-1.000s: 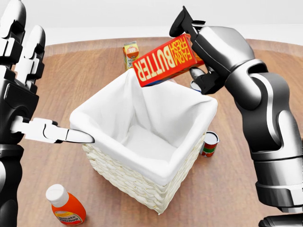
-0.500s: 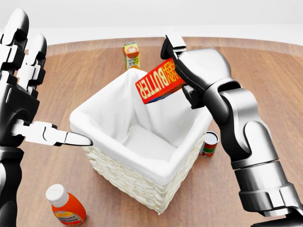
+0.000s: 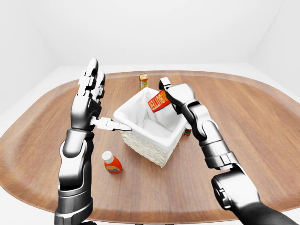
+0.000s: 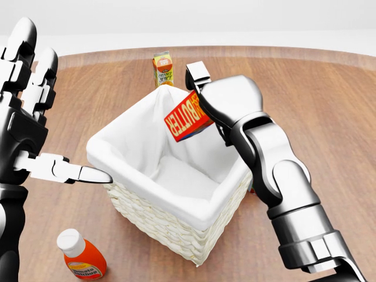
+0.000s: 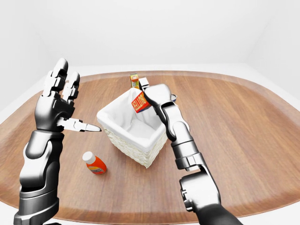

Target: Pick up the butter and put it in the basket.

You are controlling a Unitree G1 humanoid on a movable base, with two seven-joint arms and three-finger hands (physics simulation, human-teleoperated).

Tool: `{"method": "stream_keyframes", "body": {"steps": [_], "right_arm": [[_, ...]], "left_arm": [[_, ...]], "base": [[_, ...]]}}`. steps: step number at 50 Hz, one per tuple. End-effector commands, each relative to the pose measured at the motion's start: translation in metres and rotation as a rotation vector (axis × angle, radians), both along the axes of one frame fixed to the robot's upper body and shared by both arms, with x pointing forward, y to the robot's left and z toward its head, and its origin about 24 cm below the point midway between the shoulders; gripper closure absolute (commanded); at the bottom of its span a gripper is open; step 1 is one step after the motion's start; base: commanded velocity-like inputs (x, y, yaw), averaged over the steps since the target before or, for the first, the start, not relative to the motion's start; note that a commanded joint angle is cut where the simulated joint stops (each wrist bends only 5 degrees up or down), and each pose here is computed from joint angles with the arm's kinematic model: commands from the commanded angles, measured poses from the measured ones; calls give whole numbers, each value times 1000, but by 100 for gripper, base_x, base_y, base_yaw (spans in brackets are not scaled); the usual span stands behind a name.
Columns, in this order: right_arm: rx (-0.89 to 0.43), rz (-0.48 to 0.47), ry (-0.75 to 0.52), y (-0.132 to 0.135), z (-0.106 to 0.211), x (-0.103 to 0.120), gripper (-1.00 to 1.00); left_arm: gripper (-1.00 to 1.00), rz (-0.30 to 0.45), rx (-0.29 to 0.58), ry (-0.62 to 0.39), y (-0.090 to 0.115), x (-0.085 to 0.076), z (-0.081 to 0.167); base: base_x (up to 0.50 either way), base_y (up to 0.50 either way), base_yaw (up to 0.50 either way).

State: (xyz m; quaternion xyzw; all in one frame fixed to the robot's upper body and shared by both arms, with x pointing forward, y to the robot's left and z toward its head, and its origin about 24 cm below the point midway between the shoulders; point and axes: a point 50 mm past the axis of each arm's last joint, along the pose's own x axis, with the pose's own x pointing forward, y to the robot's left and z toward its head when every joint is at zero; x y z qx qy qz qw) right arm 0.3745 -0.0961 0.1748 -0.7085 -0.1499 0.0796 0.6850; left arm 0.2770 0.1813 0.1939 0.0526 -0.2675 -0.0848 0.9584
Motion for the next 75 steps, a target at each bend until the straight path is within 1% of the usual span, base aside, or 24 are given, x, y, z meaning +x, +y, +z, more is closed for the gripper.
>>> {"method": "stream_keyframes", "body": {"steps": [1,6,14,18,32,36,42,51,70,71,72,73,74,75], "right_arm": [[-2,2,-49,5,2,1,100],[-12,-4,-26,3,-2,1,100],[-108,-16,-69,7,-15,10,100],[-144,-3,-87,13,-23,9,100],[-152,29,-63,27,-33,5,100],[-174,34,-67,28,-40,5,100],[-247,51,-73,32,-54,8,100],[-314,73,-66,38,-60,14,100],[-367,108,-64,47,-64,17,100],[-371,108,-63,48,-64,17,95],[-372,107,-61,47,-65,17,-11],[-375,107,-57,47,-65,17,-36],[-376,106,-59,47,-64,18,-91],[-375,105,-59,47,-64,18,-100]], "left_arm": [[-100,3,0,9,1,2,-1],[-100,4,1,9,2,1,-2],[-100,6,0,7,3,1,-1],[-100,5,-1,14,4,1,-3],[-100,6,-10,35,6,1,-8],[-100,6,-12,38,6,1,-9],[-100,6,-15,42,6,1,-9],[-100,11,-21,47,9,1,-11],[-100,19,-39,63,14,0,-15],[-100,20,-39,62,14,-1,-15],[-100,20,-40,63,15,-1,-15],[-100,20,-40,63,15,-1,-15],[-100,20,-41,63,15,-1,-15],[-100,20,-41,64,15,-1,-15]], "base": [[0,0,0],[0,0,0],[0,0,0],[0,0,0],[0,0,0],[0,0,0],[0,0,0],[0,0,0],[0,0,0],[0,0,0],[0,0,0],[0,0,0],[0,0,0],[0,0,0]]}}
